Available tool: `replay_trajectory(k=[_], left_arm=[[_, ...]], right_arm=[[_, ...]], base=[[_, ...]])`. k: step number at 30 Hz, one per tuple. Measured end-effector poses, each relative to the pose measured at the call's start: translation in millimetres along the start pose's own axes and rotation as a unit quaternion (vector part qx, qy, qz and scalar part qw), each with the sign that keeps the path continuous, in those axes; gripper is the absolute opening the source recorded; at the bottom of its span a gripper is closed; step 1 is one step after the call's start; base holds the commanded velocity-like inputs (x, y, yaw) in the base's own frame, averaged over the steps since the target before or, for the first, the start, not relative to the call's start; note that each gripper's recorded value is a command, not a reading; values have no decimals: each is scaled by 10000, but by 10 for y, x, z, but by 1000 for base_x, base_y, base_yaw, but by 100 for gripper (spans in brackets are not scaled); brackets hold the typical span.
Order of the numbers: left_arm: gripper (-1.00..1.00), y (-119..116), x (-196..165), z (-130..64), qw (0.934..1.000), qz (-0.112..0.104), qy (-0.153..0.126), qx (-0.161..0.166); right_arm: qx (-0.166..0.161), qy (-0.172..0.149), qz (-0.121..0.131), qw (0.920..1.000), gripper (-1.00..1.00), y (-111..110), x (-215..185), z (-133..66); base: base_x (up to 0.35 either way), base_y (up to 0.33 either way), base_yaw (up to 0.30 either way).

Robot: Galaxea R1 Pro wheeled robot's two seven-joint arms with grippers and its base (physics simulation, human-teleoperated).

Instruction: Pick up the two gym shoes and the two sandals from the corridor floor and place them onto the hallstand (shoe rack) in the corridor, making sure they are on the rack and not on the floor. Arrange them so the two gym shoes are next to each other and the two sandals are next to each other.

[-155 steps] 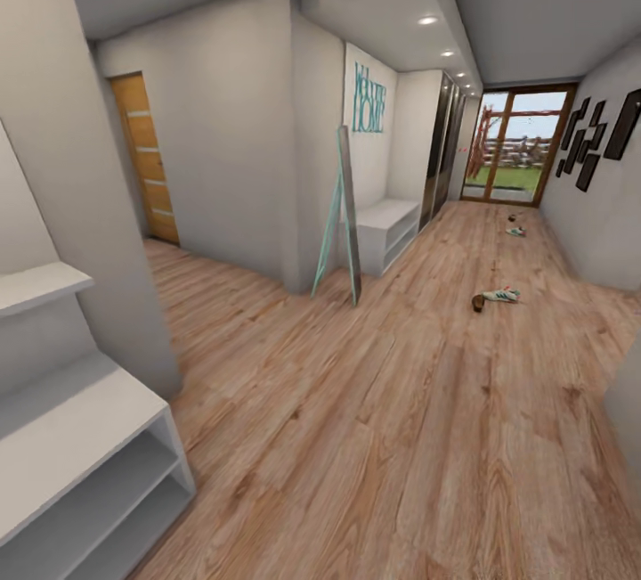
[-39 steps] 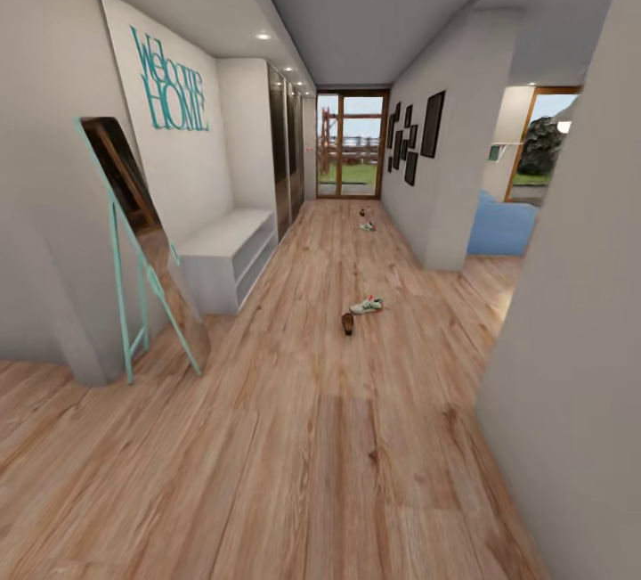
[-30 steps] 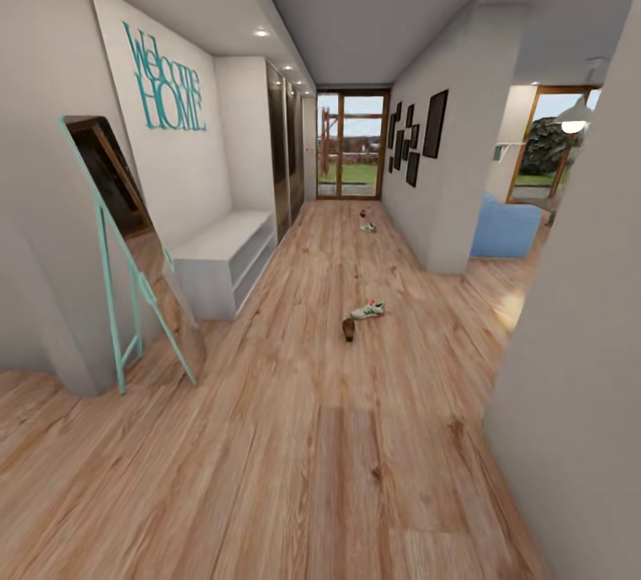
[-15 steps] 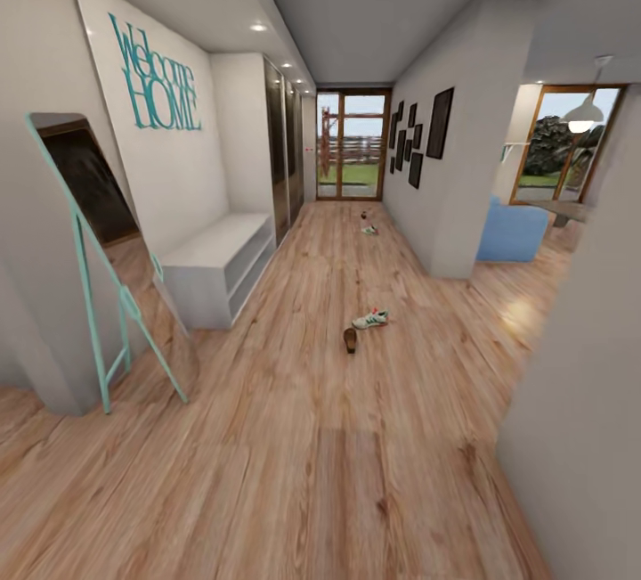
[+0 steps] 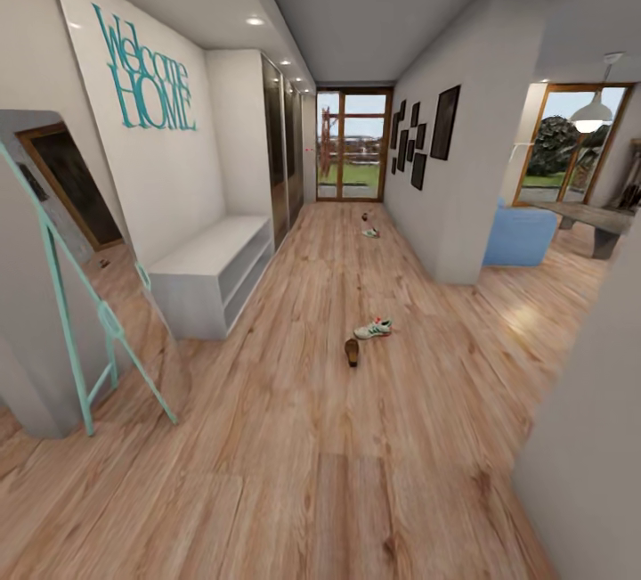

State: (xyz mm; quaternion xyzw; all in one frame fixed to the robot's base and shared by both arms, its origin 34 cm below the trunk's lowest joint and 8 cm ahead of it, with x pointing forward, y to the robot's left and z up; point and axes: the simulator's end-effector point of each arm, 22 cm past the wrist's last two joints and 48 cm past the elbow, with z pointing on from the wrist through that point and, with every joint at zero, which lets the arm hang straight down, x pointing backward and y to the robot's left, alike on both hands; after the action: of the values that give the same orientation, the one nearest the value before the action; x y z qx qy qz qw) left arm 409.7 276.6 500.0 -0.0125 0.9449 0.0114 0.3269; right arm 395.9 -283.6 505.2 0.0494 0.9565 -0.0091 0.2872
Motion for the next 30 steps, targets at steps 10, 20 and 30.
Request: replay_trajectory(k=[10, 20, 30], left_arm=[[100, 1, 0, 0, 10000, 0, 0, -2], [100, -1, 0, 0, 10000, 0, 0, 1], [100, 0, 0, 0, 10000, 0, 0, 1]], right_arm=[[2, 1, 2, 10000, 100, -2, 0, 0], [4, 6, 2, 10000, 100, -5, 3, 0], [5, 5, 4, 10000, 100, -4, 2, 0]], base=[[335, 0, 0], [335, 0, 0], [335, 0, 0]])
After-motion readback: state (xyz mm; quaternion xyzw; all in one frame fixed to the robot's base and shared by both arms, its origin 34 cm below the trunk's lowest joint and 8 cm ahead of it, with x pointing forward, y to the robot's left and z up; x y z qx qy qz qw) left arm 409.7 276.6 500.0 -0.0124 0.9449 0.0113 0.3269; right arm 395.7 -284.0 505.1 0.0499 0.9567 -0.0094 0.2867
